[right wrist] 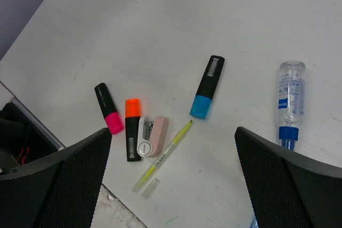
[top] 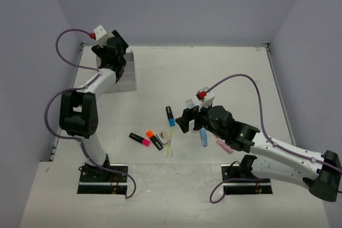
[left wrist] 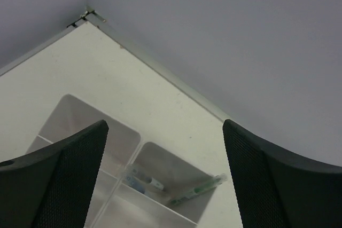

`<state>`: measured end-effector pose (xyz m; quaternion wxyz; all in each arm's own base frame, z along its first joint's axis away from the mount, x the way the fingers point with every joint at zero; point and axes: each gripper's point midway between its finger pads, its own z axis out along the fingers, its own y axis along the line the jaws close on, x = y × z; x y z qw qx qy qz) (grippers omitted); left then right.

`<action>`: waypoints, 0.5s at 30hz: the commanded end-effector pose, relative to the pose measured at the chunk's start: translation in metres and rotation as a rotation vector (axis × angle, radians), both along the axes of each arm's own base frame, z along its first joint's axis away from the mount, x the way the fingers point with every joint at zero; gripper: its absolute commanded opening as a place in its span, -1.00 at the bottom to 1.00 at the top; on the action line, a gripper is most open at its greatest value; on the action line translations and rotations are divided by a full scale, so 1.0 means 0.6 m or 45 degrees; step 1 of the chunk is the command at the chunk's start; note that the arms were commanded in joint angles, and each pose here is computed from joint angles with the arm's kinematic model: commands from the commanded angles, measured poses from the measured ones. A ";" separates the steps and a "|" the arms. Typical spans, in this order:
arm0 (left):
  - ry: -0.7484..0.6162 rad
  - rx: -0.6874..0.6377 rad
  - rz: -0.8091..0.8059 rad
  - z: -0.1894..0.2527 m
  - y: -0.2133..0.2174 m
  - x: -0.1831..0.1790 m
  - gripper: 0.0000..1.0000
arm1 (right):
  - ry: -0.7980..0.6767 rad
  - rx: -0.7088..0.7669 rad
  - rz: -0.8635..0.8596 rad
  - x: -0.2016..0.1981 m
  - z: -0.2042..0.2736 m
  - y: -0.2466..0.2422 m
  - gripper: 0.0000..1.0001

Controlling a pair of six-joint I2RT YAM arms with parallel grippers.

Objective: Sort the stationery into containers
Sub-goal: Pick up the pen from the center of the board.

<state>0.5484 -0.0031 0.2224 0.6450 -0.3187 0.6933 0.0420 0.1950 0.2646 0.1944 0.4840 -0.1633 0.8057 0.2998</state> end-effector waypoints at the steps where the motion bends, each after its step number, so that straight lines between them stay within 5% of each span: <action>1: -0.215 -0.150 0.060 0.217 -0.020 -0.093 1.00 | 0.362 -0.055 -0.276 0.022 -0.052 0.019 0.79; 4: -0.091 -0.177 -0.068 0.249 -0.070 -0.179 1.00 | 0.504 -0.106 -0.387 0.020 -0.099 0.025 0.21; 9: 0.076 -0.238 -0.316 0.200 -0.092 -0.328 1.00 | 0.586 -0.168 -0.508 0.001 -0.153 0.035 -0.11; 15: 0.249 -0.189 -0.527 0.090 -0.098 -0.437 1.00 | 0.655 -0.251 -0.518 -0.030 -0.194 0.071 -0.32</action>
